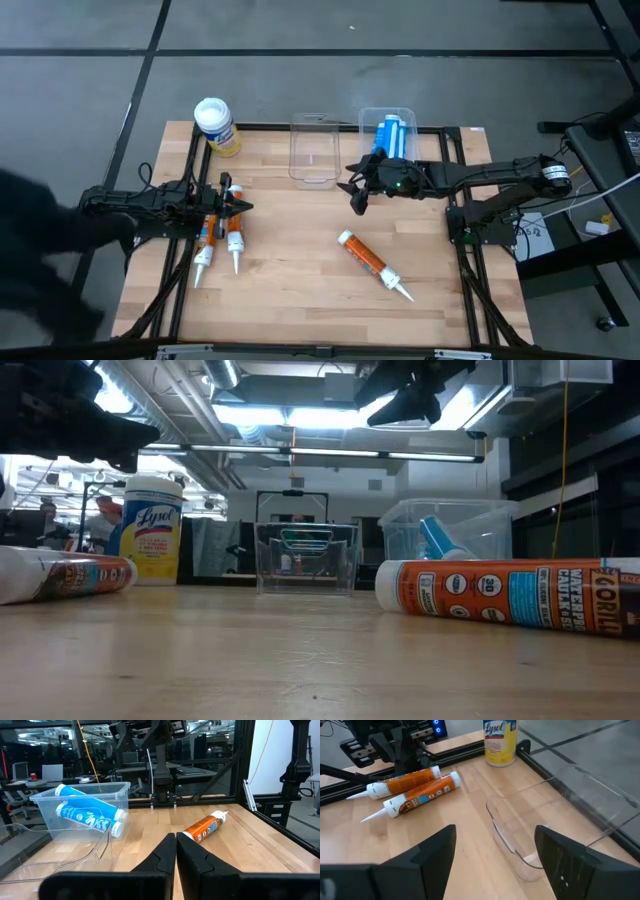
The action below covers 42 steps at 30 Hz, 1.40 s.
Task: Pick & place silicon tubes, Sealant and Lysol wipes
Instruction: Put the middle orange sealant into the left transparent bin
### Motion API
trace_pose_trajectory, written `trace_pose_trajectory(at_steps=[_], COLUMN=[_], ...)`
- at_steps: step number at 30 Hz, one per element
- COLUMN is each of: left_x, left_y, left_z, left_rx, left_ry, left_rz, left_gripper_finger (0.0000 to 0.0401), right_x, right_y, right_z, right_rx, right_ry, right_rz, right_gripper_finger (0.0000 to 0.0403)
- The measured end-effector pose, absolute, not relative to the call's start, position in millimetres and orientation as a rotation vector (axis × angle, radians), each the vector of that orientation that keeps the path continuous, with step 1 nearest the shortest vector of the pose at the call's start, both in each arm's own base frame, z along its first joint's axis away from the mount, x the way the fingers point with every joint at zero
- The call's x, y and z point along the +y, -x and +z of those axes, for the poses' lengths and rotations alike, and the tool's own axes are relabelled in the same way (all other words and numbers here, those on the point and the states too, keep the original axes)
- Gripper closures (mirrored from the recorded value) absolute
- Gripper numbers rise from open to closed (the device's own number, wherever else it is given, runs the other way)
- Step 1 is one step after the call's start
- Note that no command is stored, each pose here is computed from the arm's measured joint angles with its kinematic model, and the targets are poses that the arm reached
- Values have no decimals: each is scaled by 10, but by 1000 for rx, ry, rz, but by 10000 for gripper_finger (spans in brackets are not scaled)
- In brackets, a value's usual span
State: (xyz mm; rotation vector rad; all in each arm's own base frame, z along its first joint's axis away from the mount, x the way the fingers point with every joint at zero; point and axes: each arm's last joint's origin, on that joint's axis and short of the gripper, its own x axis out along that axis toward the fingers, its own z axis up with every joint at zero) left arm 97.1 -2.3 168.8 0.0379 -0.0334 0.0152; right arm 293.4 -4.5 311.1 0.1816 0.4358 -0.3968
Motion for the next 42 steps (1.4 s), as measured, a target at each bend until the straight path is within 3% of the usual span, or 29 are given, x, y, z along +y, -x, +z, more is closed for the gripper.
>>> trace_pose_trajectory(at_steps=[23, 42], left_x=[-23, -23], left_y=[-971, -971], left_z=[1688, 1688], left_rx=[-33, -33], left_ry=[-38, -38], left_rz=[16, 15], left_gripper_finger=[393, 393], right_x=[120, 560], right_y=[-2992, -2969], right_z=[3195, 3270], right_rx=[388, 331], right_ry=[-301, -306], right_rz=[-16, 145], right_gripper_finger=[132, 132])
